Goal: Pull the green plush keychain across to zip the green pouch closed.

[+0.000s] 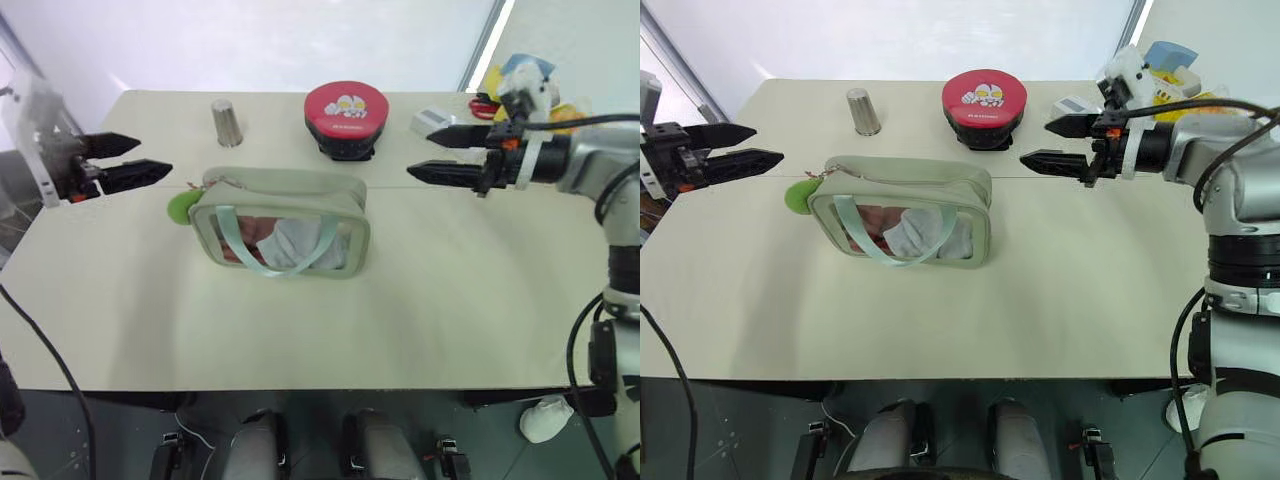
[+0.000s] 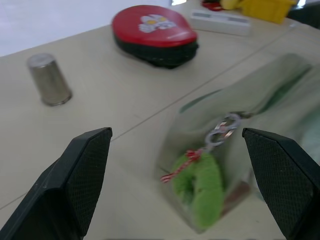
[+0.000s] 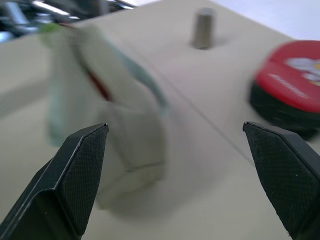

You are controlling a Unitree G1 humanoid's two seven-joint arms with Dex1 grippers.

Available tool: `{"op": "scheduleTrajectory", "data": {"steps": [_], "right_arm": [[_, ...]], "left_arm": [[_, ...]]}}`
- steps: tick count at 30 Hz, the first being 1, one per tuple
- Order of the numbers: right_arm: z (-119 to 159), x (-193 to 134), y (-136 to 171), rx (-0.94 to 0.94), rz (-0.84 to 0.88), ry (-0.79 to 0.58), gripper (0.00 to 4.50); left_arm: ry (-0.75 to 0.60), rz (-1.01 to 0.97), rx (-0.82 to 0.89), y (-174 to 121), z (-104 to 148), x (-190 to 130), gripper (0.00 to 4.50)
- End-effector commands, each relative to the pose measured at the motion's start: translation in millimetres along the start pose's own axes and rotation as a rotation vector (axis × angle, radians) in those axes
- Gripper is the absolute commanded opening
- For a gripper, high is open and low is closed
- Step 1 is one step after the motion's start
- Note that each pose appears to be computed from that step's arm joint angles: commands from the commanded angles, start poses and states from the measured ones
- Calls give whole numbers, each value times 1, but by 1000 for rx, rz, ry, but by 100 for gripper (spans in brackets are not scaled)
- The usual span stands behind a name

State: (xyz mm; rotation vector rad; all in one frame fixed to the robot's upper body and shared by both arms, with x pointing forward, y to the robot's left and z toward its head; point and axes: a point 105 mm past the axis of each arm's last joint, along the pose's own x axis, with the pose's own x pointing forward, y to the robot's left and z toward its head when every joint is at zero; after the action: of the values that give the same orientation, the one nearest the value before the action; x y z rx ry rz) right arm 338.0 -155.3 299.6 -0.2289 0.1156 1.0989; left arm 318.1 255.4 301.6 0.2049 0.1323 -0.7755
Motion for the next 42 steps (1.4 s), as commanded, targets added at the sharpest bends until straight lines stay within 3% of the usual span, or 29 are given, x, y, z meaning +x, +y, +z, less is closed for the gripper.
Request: {"op": "scheduleTrajectory", "data": {"steps": [1, 13, 19, 22, 28, 31, 38, 42], "right_arm": [[12, -1, 6, -49, 37, -13, 450], [19, 11, 12, -130, 61, -8, 450], [29, 44, 50, -217, 218, -9, 450], [21, 68, 63, -240, 248, 10, 450], [-14, 92, 54, -356, 208, 127, 450], [-24, 89, 52, -416, 221, 167, 365], [-17, 76, 19, -548, 122, 207, 7], [-8, 65, 4, -584, 74, 206, 7]], "left_arm": [[-14, -2, 77, -1, 13, -5, 446], [-23, 78, 114, 9, 16, -5, 446], [62, -132, 170, -43, 28, -11, 446], [101, -157, 221, -54, 26, -9, 446], [123, -104, 241, -49, 19, -10, 446], [149, -93, 228, -49, 8, -11, 450], [142, -42, 229, -44, 5, -8, 450], [142, -36, 229, -42, 4, -7, 450]]}}
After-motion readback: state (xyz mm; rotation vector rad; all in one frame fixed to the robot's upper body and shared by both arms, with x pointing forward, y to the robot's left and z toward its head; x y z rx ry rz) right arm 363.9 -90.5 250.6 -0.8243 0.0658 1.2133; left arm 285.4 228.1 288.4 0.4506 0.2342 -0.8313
